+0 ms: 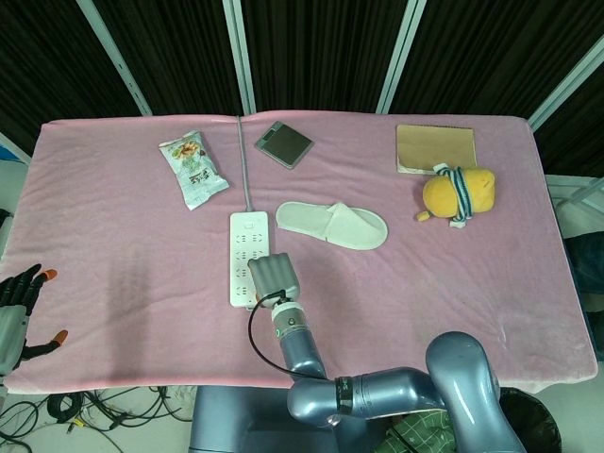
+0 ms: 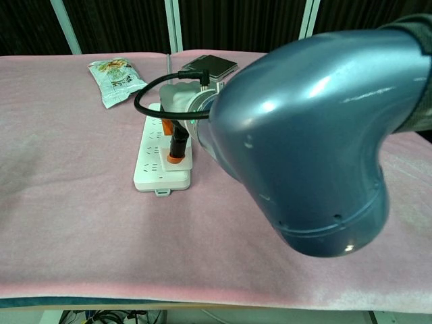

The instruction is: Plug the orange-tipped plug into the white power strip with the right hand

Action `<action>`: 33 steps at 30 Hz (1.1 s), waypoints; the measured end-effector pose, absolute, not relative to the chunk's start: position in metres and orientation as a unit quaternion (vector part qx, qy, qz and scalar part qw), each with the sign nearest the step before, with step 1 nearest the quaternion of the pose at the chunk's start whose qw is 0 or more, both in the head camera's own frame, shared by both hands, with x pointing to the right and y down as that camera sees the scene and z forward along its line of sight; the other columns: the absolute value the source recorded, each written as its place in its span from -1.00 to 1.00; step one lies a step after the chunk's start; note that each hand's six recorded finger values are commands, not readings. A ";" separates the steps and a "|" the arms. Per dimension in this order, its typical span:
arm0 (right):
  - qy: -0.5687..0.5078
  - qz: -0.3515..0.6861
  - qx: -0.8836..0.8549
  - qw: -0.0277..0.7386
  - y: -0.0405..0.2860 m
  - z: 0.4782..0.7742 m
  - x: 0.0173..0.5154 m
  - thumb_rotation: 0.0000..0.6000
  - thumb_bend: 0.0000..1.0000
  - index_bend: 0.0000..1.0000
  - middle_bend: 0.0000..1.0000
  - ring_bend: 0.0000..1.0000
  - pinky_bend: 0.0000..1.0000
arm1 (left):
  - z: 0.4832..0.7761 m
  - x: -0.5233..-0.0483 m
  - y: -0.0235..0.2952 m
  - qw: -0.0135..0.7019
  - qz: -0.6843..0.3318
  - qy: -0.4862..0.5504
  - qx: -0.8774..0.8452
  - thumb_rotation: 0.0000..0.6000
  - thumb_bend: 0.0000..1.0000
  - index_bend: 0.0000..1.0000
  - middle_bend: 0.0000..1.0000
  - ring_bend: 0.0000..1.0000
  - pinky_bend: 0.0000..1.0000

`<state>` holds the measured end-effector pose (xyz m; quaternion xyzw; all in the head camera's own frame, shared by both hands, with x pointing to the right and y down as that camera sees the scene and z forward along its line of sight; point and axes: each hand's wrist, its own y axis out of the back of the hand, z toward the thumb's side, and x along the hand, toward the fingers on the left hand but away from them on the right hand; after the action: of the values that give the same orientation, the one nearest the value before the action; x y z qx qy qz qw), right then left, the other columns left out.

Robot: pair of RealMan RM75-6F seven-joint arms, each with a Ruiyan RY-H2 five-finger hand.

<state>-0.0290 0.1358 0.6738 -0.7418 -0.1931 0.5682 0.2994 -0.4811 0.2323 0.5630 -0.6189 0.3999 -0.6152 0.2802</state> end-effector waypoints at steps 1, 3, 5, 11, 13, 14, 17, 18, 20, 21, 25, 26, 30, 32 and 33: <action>-0.192 0.568 -0.742 0.301 0.136 0.674 -0.030 1.00 -0.10 0.94 0.55 0.52 0.00 | 0.563 -0.481 0.232 0.280 -0.615 0.400 -0.619 1.00 -0.56 -0.80 -0.99 -1.00 -1.00; -0.190 0.567 -0.742 0.304 0.136 0.673 -0.031 1.00 -0.10 0.95 0.55 0.52 0.00 | 0.563 -0.481 0.232 0.280 -0.615 0.400 -0.619 1.00 -0.56 -0.80 -0.99 -1.00 -1.00; -0.188 0.567 -0.741 0.308 0.137 0.673 -0.033 1.00 -0.09 0.97 0.57 0.53 0.01 | 0.563 -0.481 0.232 0.280 -0.615 0.400 -0.619 1.00 -0.56 -0.81 -0.99 -1.00 -1.00; -0.179 0.570 -0.741 0.307 0.140 0.676 -0.036 1.00 -0.05 1.00 0.59 0.55 0.02 | 0.563 -0.481 0.232 0.279 -0.615 0.400 -0.620 1.00 -0.56 -0.81 -0.99 -1.00 -1.00; -0.178 0.570 -0.742 0.303 0.141 0.677 -0.037 1.00 -0.05 1.00 0.60 0.55 0.02 | 0.563 -0.481 0.232 0.279 -0.615 0.400 -0.620 1.00 -0.56 -0.80 -0.99 -1.00 -1.00; -0.178 0.570 -0.743 0.301 0.141 0.677 -0.037 1.00 -0.05 1.00 0.60 0.55 0.02 | 0.563 -0.481 0.232 0.279 -0.615 0.400 -0.620 1.00 -0.56 -0.81 -0.99 -1.00 -1.00; -0.178 0.571 -0.745 0.296 0.142 0.679 -0.039 1.00 -0.05 1.00 0.62 0.56 0.02 | 0.563 -0.481 0.232 0.279 -0.615 0.400 -0.620 1.00 -0.56 -0.81 -0.99 -1.00 -1.00; -0.178 0.572 -0.745 0.294 0.141 0.680 -0.039 1.00 -0.04 1.00 0.62 0.57 0.02 | 0.563 -0.481 0.232 0.279 -0.615 0.400 -0.620 1.00 -0.56 -0.81 -0.99 -1.00 -1.00; -0.179 0.574 -0.744 0.291 0.141 0.681 -0.038 1.00 -0.03 1.00 0.65 0.58 0.03 | 0.563 -0.481 0.232 0.279 -0.614 0.401 -0.620 1.00 -0.56 -0.81 -0.99 -1.00 -1.00; -0.179 0.575 -0.744 0.289 0.141 0.682 -0.038 1.00 -0.02 1.00 0.67 0.59 0.04 | 0.563 -0.481 0.232 0.279 -0.614 0.400 -0.620 1.00 -0.56 -0.81 -0.99 -1.00 -1.00; -0.177 0.577 -0.745 0.285 0.142 0.683 -0.036 1.00 0.02 1.00 0.74 0.64 0.08 | 0.563 -0.481 0.233 0.278 -0.615 0.399 -0.621 1.00 -0.56 -0.81 -0.99 -1.00 -1.00; -0.177 0.576 -0.746 0.284 0.142 0.682 -0.036 1.00 0.04 1.00 0.76 0.66 0.09 | 0.563 -0.481 0.233 0.278 -0.615 0.399 -0.621 1.00 -0.56 -0.81 -0.99 -1.00 -1.00; -0.176 0.571 -0.751 0.280 0.144 0.683 -0.035 1.00 0.17 1.00 0.77 0.67 0.11 | 0.563 -0.481 0.233 0.278 -0.615 0.399 -0.620 1.00 -0.56 -0.80 -0.99 -1.00 -1.00; -0.175 0.568 -0.754 0.280 0.145 0.683 -0.035 1.00 0.20 1.00 0.78 0.68 0.11 | 0.563 -0.481 0.233 0.278 -0.615 0.399 -0.620 1.00 -0.56 -0.81 -0.99 -1.00 -1.00; -0.174 0.565 -0.756 0.282 0.145 0.683 -0.035 1.00 0.21 1.00 0.78 0.69 0.11 | 0.563 -0.481 0.233 0.278 -0.615 0.400 -0.620 1.00 -0.56 -0.81 -0.99 -1.00 -1.00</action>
<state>-0.0350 0.1451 0.6830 -0.7556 -0.1745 0.5650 0.2818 -0.4811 0.2325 0.5630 -0.6201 0.3996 -0.6151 0.2783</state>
